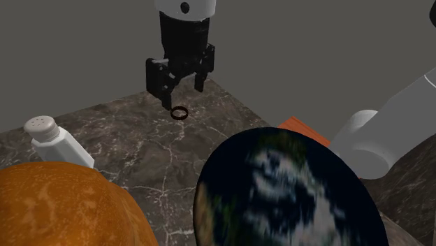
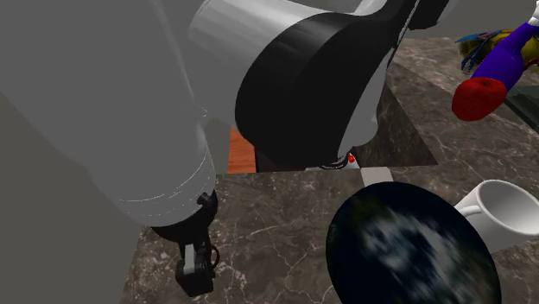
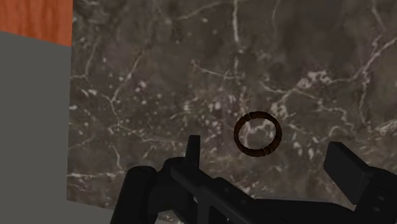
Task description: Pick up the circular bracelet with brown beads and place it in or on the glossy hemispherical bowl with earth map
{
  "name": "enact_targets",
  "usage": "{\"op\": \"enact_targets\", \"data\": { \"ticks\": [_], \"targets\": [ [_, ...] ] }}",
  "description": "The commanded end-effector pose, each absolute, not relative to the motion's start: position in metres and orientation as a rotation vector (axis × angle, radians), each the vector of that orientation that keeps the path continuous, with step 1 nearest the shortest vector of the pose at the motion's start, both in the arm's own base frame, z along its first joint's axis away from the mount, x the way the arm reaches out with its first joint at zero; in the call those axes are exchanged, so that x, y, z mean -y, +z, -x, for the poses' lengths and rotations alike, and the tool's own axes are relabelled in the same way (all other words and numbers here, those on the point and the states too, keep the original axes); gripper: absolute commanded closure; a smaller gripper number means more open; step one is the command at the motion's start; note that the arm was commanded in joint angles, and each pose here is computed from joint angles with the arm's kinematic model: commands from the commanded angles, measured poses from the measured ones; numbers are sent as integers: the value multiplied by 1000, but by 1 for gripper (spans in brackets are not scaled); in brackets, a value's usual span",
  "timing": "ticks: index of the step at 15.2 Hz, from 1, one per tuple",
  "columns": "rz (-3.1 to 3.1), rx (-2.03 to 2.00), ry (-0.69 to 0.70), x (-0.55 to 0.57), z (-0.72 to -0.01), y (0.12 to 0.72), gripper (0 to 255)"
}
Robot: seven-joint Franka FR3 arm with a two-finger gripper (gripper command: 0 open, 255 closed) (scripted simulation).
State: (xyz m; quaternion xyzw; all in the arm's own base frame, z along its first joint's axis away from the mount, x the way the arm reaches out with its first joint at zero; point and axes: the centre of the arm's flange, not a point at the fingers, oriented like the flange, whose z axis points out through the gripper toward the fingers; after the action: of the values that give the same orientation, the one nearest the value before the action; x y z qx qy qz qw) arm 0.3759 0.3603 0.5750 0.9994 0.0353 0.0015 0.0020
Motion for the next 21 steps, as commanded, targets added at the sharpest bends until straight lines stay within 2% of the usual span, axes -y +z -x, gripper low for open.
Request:
{"op": "enact_targets", "data": {
  "ticks": [1, 7, 15, 16, 21],
  "targets": [
    [-3140, -105, 0, -365, -378, 570, 0],
    [-3140, -105, 0, -365, -378, 535, 0],
    [-3140, -105, 0, -365, -378, 535, 0],
    [-3140, -105, 0, -365, -378, 535, 255],
    [-3140, -105, 0, -366, -378, 535, 255]
  ]
}}
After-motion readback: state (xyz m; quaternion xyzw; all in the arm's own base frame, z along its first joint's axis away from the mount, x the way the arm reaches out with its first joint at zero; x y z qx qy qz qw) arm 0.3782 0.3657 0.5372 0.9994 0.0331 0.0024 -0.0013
